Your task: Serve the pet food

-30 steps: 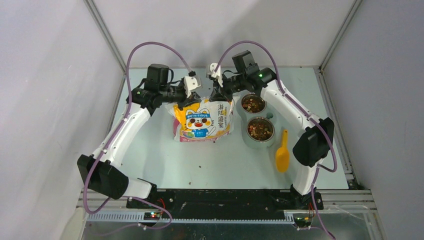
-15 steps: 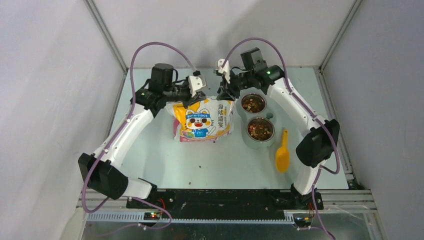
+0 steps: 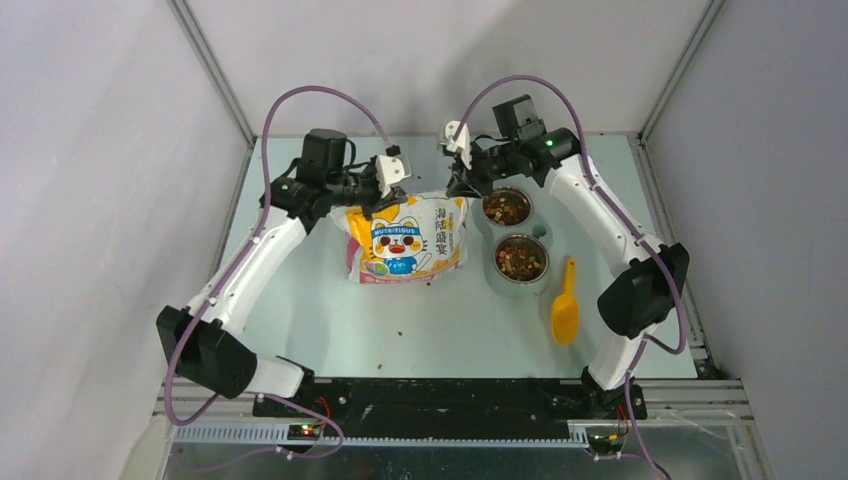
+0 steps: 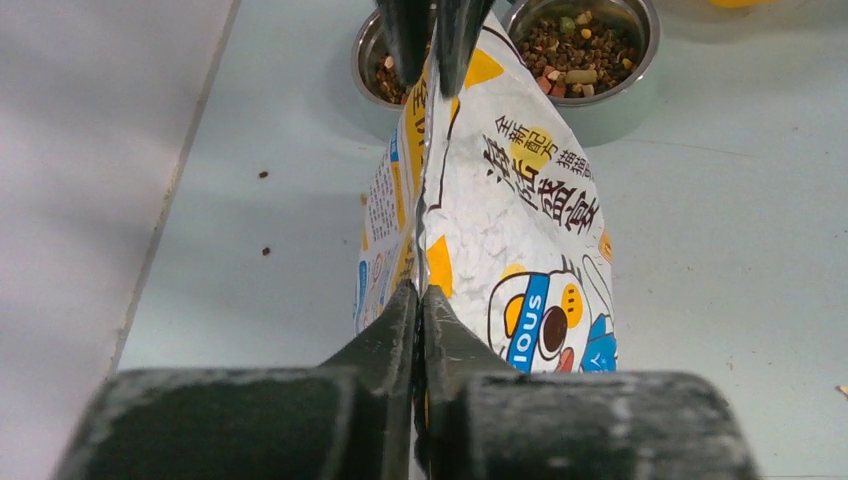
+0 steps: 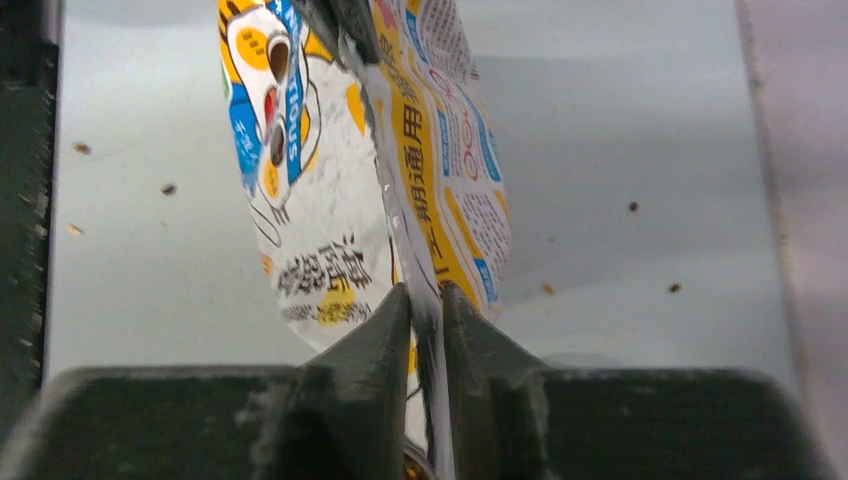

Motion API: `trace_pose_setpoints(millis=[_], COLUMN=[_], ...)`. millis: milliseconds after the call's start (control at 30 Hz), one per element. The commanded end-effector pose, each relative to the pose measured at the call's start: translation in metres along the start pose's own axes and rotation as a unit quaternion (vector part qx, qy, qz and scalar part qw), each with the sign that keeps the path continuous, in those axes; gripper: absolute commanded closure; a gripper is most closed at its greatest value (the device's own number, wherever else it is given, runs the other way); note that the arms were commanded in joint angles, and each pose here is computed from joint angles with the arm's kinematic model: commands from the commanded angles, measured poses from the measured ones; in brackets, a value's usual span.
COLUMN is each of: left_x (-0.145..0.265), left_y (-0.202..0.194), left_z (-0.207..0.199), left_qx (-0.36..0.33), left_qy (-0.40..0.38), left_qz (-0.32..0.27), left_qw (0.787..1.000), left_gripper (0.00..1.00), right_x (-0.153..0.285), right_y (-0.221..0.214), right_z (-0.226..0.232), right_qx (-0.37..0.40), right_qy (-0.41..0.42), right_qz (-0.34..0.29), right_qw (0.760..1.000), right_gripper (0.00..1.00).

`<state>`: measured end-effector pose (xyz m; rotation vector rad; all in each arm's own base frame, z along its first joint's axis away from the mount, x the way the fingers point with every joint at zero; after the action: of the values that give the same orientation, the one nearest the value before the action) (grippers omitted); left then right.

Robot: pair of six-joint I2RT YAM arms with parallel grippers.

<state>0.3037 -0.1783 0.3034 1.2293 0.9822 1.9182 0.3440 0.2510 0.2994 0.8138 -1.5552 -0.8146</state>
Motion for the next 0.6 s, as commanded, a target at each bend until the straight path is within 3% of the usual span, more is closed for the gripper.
trace_pose_setpoints(millis=[0, 100, 167, 233, 267, 300, 333, 400, 567], left_x=[0.014, 0.021, 0.028, 0.035, 0.039, 0.044, 0.051, 0.062, 0.088], left_y=[0.004, -0.004, -0.008, -0.012, -0.014, -0.018, -0.022, -0.031, -0.052], left_z=[0.004, 0.005, 0.007, 0.01, 0.012, 0.013, 0.014, 0.014, 0.005], left_qx=[-0.004, 0.001, 0.012, 0.019, 0.021, 0.021, 0.026, 0.024, 0.043], left_qy=[0.017, 0.021, 0.032, 0.045, 0.054, 0.059, 0.064, 0.067, 0.034], left_qz=[0.014, 0.022, 0.025, 0.042, 0.05, 0.061, 0.069, 0.085, 0.145], left_qw=[1.0, 1.0, 0.999, 0.998, 0.997, 0.996, 0.995, 0.994, 0.988], left_gripper=[0.86, 0.99, 1.0, 0.9, 0.83, 0.82, 0.85, 0.97, 1.0], right_x=[0.032, 0.04, 0.044, 0.047, 0.049, 0.05, 0.051, 0.053, 0.056], right_y=[0.002, -0.001, -0.003, -0.004, -0.004, -0.006, -0.007, -0.01, -0.015], right_z=[-0.007, -0.01, -0.011, -0.012, -0.012, -0.013, -0.013, -0.013, -0.013], right_qx=[0.045, 0.038, 0.035, 0.035, 0.035, 0.036, 0.035, 0.038, 0.017], right_qy=[-0.049, -0.051, -0.055, -0.062, -0.064, -0.07, -0.072, -0.072, -0.049], right_qz=[0.02, 0.019, 0.023, 0.03, 0.033, 0.039, 0.043, 0.051, 0.055], right_qw=[0.998, 0.998, 0.998, 0.997, 0.997, 0.996, 0.996, 0.995, 0.997], right_gripper=[0.96, 1.0, 1.0, 0.95, 0.82, 0.79, 0.81, 0.98, 1.0])
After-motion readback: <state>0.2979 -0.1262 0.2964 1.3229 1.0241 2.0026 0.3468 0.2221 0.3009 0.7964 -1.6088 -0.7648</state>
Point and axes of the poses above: each gripper's point midway between its finger pads, its own x axis back along the fingers, its own z axis along the line the jaws close on, y = z × x, the point moved 6 cm from there along x, back along the fingers
